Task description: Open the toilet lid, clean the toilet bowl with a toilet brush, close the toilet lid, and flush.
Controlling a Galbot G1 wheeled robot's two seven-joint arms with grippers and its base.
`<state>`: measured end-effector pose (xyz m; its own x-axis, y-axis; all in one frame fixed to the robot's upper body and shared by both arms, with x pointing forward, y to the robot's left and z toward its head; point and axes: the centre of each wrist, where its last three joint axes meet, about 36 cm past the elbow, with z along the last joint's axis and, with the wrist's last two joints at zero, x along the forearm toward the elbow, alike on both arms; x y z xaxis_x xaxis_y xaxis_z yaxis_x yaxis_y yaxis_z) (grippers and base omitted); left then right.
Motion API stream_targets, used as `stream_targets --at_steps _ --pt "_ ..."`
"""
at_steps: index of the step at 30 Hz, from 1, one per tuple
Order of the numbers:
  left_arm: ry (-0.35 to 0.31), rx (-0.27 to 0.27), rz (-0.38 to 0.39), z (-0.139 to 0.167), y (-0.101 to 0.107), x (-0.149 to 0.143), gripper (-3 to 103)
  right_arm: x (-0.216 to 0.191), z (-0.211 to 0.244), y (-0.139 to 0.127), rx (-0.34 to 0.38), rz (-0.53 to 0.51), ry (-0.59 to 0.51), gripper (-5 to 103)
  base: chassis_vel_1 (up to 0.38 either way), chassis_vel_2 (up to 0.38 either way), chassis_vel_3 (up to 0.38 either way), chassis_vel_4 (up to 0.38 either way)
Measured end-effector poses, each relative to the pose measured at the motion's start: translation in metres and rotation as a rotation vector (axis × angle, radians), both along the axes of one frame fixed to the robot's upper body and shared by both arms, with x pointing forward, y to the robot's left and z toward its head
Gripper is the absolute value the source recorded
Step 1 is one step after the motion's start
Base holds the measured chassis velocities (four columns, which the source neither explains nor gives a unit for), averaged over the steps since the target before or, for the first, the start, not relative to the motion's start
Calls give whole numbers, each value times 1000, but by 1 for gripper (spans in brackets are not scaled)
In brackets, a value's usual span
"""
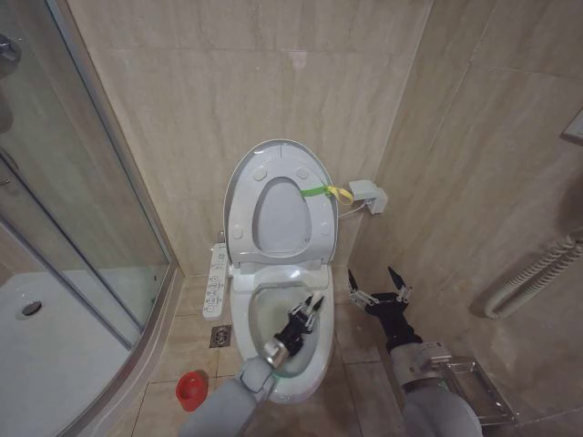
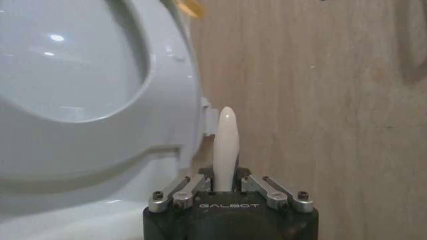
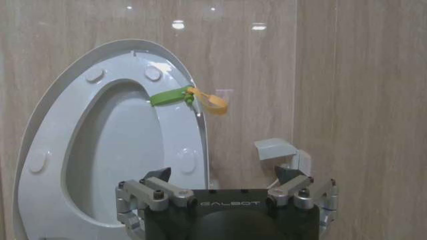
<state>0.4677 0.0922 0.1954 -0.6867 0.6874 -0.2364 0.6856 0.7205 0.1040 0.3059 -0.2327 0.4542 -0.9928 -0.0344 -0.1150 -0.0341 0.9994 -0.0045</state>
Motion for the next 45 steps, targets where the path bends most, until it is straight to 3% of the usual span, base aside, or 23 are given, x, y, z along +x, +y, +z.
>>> stream_targets --at_steps 14,29,36,39,45 --pt "31 13 32 -5 31 -23 20 0 0 0 0 0 0 100 0 0 0 0" --pt "107 49 -16 -29 32 -61 20 0 0 0 0 0 0 100 0 0 0 0" --pt "91 67 -57 -26 12 -43 23 0 0 0 0 0 0 100 0 0 0 0" --pt "65 71 -78 -14 -1 -21 23 0 0 0 0 0 0 100 0 0 0 0" --pt "46 53 -91 4 -11 -6 23 0 0 0 0 0 0 100 0 0 0 0"
